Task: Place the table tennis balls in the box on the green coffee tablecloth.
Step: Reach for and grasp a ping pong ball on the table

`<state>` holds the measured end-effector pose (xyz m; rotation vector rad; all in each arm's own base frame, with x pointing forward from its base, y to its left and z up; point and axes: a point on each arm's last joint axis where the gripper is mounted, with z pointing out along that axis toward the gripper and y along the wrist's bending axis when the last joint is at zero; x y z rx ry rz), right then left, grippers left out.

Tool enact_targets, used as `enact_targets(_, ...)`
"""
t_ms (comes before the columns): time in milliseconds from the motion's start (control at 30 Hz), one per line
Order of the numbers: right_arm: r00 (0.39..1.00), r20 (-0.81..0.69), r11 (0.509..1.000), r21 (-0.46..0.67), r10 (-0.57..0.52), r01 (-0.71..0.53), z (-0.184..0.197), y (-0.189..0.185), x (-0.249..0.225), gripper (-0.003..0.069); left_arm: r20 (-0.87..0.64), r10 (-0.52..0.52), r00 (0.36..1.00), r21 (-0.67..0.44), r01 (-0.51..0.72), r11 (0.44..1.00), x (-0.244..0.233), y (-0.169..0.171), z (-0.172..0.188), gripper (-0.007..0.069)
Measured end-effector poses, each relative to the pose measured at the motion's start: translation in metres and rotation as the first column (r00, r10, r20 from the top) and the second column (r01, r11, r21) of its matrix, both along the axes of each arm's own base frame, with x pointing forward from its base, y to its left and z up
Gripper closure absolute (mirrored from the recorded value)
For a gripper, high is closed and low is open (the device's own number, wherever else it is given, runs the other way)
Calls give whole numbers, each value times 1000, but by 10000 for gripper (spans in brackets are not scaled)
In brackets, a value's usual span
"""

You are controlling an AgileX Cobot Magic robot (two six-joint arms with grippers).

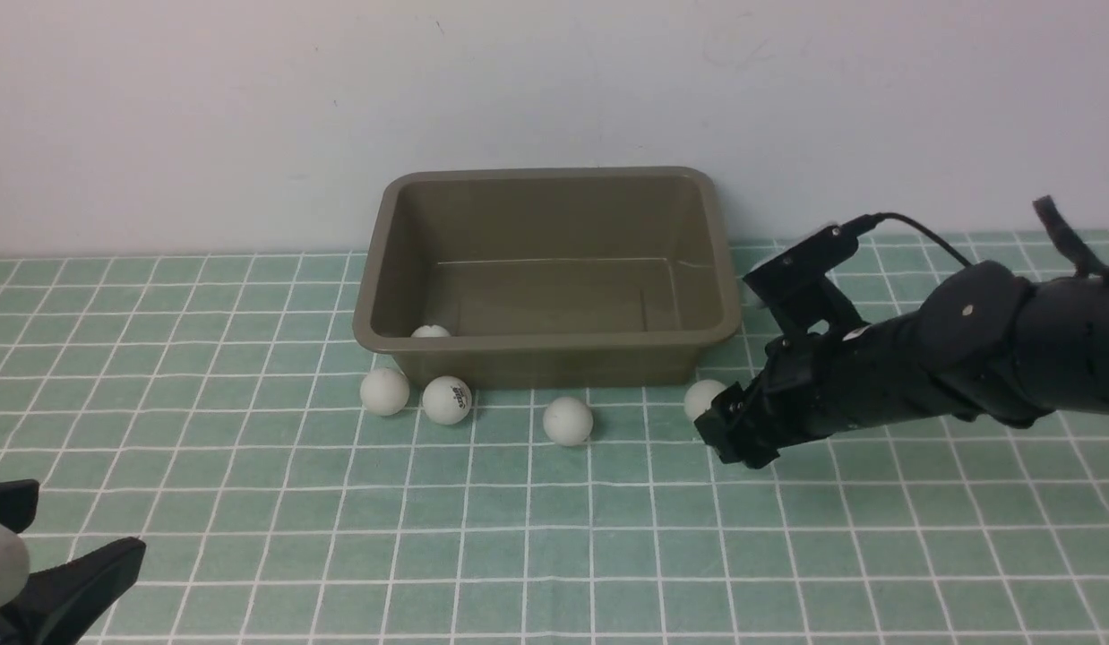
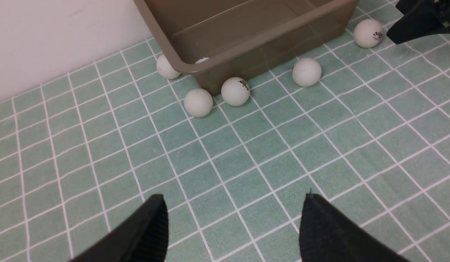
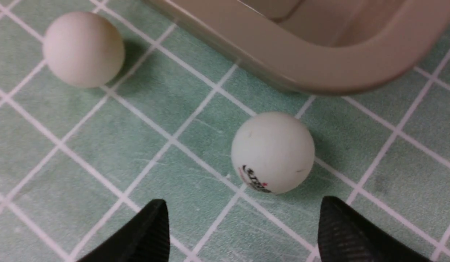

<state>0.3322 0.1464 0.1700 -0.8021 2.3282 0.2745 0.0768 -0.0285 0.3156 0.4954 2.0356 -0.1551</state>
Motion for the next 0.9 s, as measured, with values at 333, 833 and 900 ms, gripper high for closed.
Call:
enact_targets(333,1000,13,999,-31,-22,22,-14,-1,6,162,0,0,1000,0,0,1000,0,0,0,187)
enact_targets(833,999,-33,999,-32,-3,2,-36,8,24,162,0,0,1000,0,0,1000,0,0,0,187)
enact_targets(900,999,-34,999,-36,-4,3,-38,8,25,163,0,0,1000,0,0,1000,0,0,0,187)
